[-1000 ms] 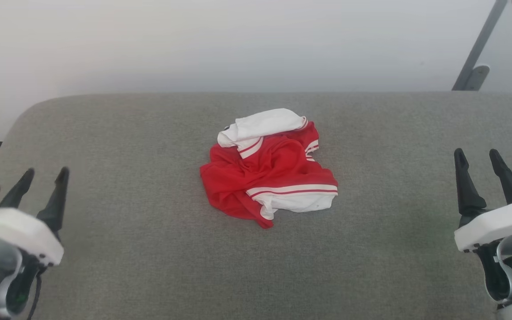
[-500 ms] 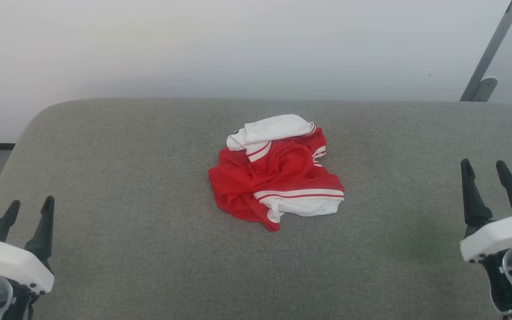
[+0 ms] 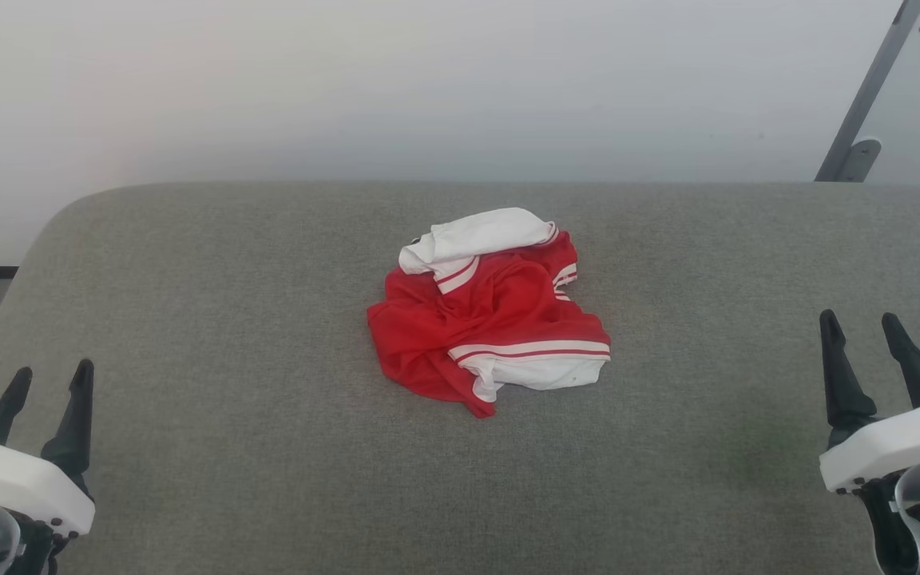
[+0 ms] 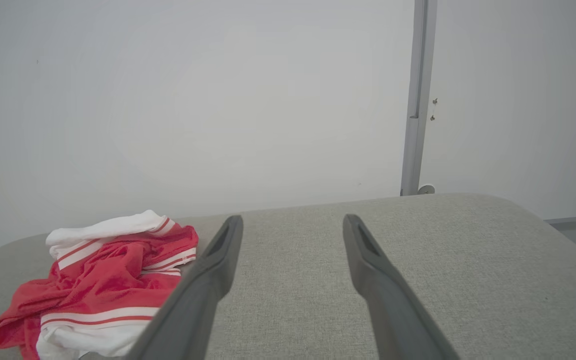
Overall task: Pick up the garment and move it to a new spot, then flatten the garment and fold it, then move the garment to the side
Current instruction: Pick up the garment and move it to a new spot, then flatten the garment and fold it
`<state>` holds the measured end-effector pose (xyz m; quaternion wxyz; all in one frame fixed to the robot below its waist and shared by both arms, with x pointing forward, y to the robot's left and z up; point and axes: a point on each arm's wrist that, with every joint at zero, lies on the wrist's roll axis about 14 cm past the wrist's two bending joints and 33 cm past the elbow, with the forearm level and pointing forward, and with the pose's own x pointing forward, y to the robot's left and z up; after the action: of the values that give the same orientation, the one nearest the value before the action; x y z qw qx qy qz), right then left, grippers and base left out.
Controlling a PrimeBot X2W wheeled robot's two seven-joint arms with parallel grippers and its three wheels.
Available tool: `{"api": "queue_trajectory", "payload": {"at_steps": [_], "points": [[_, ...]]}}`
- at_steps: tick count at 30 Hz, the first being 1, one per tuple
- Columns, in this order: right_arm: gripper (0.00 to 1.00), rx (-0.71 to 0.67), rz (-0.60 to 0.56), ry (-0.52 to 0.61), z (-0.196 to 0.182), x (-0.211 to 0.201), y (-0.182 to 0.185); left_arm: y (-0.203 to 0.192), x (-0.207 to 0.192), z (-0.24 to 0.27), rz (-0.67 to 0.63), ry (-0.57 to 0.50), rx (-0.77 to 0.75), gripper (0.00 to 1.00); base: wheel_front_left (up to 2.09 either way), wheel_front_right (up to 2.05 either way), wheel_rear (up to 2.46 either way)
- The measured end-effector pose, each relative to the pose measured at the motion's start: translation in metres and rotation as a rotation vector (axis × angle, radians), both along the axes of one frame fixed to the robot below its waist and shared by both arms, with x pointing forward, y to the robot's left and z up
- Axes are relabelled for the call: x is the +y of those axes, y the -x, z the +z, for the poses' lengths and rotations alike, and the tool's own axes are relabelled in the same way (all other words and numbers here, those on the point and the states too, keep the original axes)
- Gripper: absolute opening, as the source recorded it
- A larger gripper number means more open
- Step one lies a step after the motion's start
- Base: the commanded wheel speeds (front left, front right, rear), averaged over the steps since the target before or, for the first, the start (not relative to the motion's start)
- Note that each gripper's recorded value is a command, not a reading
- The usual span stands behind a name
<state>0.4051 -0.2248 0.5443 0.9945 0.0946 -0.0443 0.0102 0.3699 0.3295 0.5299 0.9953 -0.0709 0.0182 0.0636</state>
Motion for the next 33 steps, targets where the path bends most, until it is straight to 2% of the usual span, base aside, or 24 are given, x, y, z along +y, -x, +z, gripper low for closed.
{"api": "queue_trajectory", "payload": {"at_steps": [10, 17, 24, 33], "points": [[1.0, 0.006, -0.006, 0.0, -0.002, -0.002, 0.001, -0.005, -0.008, 0.001, -0.02, 0.004, 0.005, 1.0, 0.0, 0.0, 0.0], [1.0, 0.008, -0.011, 0.0, -0.003, -0.004, 0.002, -0.024, -0.027, 0.011, -0.1, -0.017, 0.024, 1.0, 0.0, 0.0, 0.0], [1.0, 0.008, -0.027, 0.002, -0.003, -0.01, 0.0, -0.063, -0.067, 0.034, -0.246, -0.047, 0.038, 1.0, 0.0, 0.0, 0.0], [1.0, 0.022, -0.073, -0.002, -0.01, -0.024, 0.002, -0.114, -0.138, 0.051, -0.469, -0.111, 0.086, 1.0, 0.0, 0.0, 0.0]]}}
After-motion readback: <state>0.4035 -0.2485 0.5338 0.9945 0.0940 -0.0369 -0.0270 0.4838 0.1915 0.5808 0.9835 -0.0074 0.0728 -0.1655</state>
